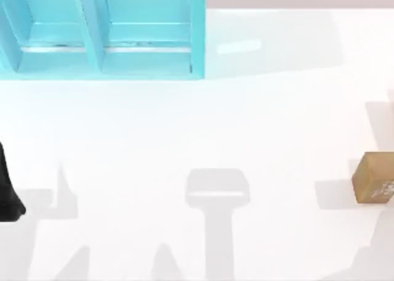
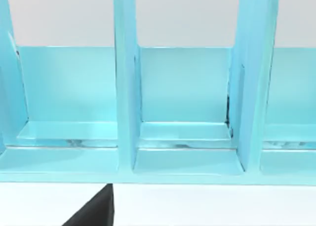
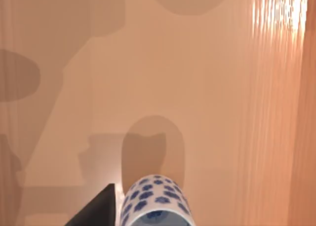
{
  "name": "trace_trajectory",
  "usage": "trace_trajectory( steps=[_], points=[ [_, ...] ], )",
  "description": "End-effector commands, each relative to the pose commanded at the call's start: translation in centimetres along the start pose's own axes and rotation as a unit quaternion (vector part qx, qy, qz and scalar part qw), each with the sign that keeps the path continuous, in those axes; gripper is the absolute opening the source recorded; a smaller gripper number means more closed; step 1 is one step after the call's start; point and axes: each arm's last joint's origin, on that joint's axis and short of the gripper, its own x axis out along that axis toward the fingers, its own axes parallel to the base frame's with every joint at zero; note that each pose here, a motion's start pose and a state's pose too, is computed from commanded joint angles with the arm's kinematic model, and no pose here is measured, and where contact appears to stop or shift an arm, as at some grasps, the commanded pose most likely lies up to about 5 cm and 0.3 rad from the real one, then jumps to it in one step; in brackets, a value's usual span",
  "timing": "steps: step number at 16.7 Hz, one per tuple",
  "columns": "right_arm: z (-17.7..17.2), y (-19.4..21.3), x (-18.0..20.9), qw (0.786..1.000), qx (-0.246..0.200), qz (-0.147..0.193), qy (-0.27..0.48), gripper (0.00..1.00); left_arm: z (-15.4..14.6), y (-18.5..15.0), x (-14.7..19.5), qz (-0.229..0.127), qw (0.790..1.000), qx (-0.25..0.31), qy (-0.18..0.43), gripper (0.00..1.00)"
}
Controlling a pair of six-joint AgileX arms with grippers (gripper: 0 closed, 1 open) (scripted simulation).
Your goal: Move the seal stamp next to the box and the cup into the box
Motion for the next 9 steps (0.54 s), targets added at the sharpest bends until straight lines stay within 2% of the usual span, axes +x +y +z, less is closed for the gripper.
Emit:
trace_trajectory(
  steps=[4,7,9],
  points=[
    [-0.5,1.3,-2.7,0.998,0.001,0.019,0.053,1.00,0.0,0.0,0.0,0.000,1.000,0.000,0.000,1.00],
    [-1.7,1.6,-2.9,0.995,0.010,0.027,0.099,1.00,0.0,0.0,0.0,0.000,1.000,0.000,0.000,1.00],
    [-1.9,1.6,-2.9,0.994,0.011,0.028,0.104,1.00,0.0,0.0,0.0,0.000,1.000,0.000,0.000,1.00]
  ],
)
